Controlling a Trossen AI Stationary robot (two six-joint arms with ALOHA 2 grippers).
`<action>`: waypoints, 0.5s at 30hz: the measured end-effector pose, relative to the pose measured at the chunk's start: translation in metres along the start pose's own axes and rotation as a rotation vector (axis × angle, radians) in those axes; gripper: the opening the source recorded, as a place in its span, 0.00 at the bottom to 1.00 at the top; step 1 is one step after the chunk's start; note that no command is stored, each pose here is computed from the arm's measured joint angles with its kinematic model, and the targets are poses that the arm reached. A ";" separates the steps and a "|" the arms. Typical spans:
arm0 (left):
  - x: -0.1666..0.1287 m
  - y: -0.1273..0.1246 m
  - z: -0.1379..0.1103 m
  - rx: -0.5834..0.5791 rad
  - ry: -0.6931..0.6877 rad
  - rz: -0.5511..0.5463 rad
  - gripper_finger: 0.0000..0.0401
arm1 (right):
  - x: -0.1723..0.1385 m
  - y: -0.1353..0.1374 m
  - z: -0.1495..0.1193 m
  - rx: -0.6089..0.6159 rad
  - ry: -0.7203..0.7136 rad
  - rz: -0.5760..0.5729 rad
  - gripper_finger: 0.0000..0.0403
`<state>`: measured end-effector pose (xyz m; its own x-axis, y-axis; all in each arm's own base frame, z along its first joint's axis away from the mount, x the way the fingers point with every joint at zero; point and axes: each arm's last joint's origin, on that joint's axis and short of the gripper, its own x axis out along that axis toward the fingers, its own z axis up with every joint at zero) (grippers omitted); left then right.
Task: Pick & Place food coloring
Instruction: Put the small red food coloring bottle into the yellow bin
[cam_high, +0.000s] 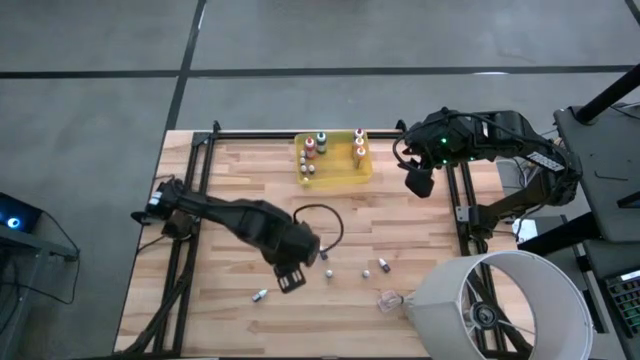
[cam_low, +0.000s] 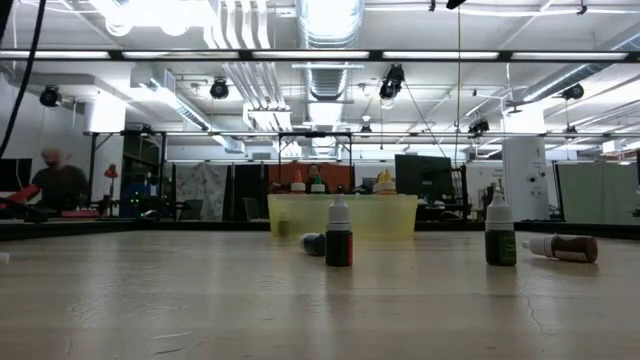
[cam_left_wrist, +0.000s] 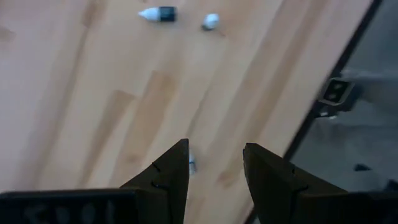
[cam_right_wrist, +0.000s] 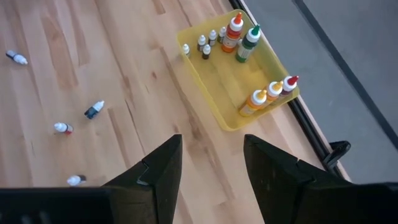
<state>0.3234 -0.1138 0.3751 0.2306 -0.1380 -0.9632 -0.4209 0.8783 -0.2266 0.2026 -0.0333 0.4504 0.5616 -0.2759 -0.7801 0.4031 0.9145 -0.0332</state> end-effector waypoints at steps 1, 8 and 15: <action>0.000 -0.004 -0.001 -0.007 -0.010 -0.015 0.31 | 0.000 0.000 0.000 -0.007 0.001 0.000 0.41; 0.004 -0.016 0.007 -0.014 -0.158 -0.035 0.31 | 0.000 0.000 -0.001 -0.030 0.007 0.001 0.41; 0.022 -0.014 0.018 0.096 -0.200 0.006 0.31 | -0.002 -0.001 -0.005 -0.033 0.041 -0.006 0.41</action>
<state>0.3498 -0.1208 0.3599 0.4017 -0.0475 -0.9146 -0.3395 0.9198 -0.1968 0.1975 -0.0325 0.4485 0.5289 -0.2694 -0.8048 0.3818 0.9224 -0.0579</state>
